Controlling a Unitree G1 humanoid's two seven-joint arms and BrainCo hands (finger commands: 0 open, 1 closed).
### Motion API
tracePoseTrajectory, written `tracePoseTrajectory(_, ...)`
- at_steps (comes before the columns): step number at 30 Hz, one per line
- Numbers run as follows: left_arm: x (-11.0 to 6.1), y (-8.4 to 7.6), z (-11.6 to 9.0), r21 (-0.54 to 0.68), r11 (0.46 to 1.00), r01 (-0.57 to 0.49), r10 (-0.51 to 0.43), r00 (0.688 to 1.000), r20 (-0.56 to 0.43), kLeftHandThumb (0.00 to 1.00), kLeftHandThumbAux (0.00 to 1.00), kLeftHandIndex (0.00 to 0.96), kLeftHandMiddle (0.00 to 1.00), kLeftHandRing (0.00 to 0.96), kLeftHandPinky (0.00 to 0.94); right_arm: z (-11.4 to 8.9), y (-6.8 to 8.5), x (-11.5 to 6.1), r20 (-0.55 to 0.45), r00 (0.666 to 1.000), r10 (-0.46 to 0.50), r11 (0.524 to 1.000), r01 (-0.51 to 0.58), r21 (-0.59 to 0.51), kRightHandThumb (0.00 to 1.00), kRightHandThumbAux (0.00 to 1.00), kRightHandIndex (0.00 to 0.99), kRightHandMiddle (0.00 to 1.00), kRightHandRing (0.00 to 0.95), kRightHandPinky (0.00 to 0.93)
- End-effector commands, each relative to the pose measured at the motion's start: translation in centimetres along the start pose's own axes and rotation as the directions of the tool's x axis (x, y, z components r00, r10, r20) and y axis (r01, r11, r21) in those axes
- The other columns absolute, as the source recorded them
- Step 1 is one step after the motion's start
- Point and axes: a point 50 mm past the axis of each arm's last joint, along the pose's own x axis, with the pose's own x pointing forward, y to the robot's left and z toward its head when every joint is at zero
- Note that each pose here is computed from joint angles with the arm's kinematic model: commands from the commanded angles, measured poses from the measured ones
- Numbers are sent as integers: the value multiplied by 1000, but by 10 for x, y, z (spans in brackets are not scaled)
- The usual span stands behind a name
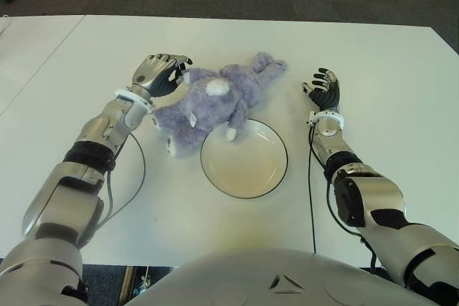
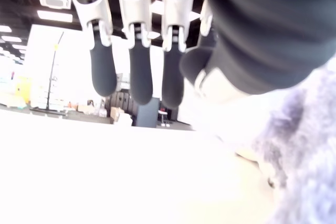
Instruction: Put the doll into the plate.
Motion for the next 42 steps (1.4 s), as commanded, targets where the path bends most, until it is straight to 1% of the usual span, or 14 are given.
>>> tracePoseTrajectory(1, -3, 5, -2, 28, 999, -29, 29, 999, -13, 705, 710, 437, 789, 782, 785, -83, 4, -54, -347, 937, 45, 992, -82, -93, 391, 873, 182, 279, 298, 305)
tracePoseTrajectory(5, 3, 18, 5, 38, 997, -68, 68, 998, 6, 705, 711, 436, 789, 785, 790, -83, 5, -55, -342, 938, 51, 992, -89, -94, 393, 877, 189, 280, 301, 294)
tracePoseTrajectory(6, 5, 22, 7, 41, 996, -76, 76, 997, 11, 705, 711, 436, 791, 790, 798, -83, 5, -55, -341, 939, 52, 991, -90, -95, 396, 881, 198, 277, 289, 269)
tracePoseTrajectory(9, 9, 29, 9, 48, 994, -96, 95, 995, 19, 706, 711, 436, 793, 793, 804, -83, 5, -55, -340, 939, 55, 991, -93, -98, 400, 882, 203, 272, 278, 251)
tracePoseTrajectory(12, 13, 37, 12, 54, 991, -119, 117, 993, 31, 706, 711, 435, 800, 807, 831, -83, 5, -55, -343, 938, 54, 991, -92, -95, 387, 876, 195, 259, 268, 249)
tracePoseTrajectory(15, 16, 41, 13, 51, 990, -133, 131, 991, 36, 706, 711, 435, 801, 809, 834, -83, 5, -55, -344, 937, 54, 992, -90, -91, 381, 876, 194, 257, 266, 248)
tracePoseTrajectory(18, 19, 44, 14, 34, 987, -156, 155, 987, 37, 707, 711, 435, 799, 800, 799, -83, 4, -54, -345, 937, 52, 993, -87, -85, 388, 875, 192, 266, 284, 293)
tracePoseTrajectory(21, 22, 48, 16, 5, 983, -183, 182, 982, 40, 707, 710, 435, 794, 797, 793, -83, 4, -54, -344, 938, 48, 993, -83, -88, 402, 870, 194, 271, 292, 297)
tracePoseTrajectory(29, 25, 54, 20, -15, 979, -204, 205, 976, 67, 708, 710, 435, 792, 799, 794, -83, 5, -55, -346, 937, 43, 992, -82, -99, 413, 864, 190, 268, 286, 273)
tracePoseTrajectory(31, 25, 54, 21, -8, 980, -201, 201, 977, 78, 708, 710, 435, 793, 798, 793, -83, 5, -55, -347, 937, 42, 992, -80, -95, 413, 865, 190, 268, 285, 275)
tracePoseTrajectory(33, 26, 54, 21, 2, 981, -193, 192, 977, 87, 708, 710, 435, 797, 807, 823, -83, 5, -55, -348, 937, 41, 993, -77, -91, 421, 867, 195, 273, 287, 280)
tracePoseTrajectory(37, 25, 52, 21, -3, 983, -184, 183, 979, 88, 709, 709, 436, 802, 808, 825, -83, 5, -55, -348, 937, 37, 993, -73, -91, 432, 866, 198, 284, 300, 294)
tracePoseTrajectory(40, 23, 49, 20, -30, 984, -174, 176, 981, 78, 710, 708, 438, 815, 811, 829, -83, 5, -55, -345, 938, 35, 993, -73, -97, 441, 863, 196, 348, 371, 359)
tracePoseTrajectory(42, 23, 50, 20, -30, 985, -171, 173, 982, 79, 710, 708, 439, 826, 828, 858, -83, 5, -55, -345, 938, 35, 992, -74, -99, 447, 863, 194, 360, 380, 350)
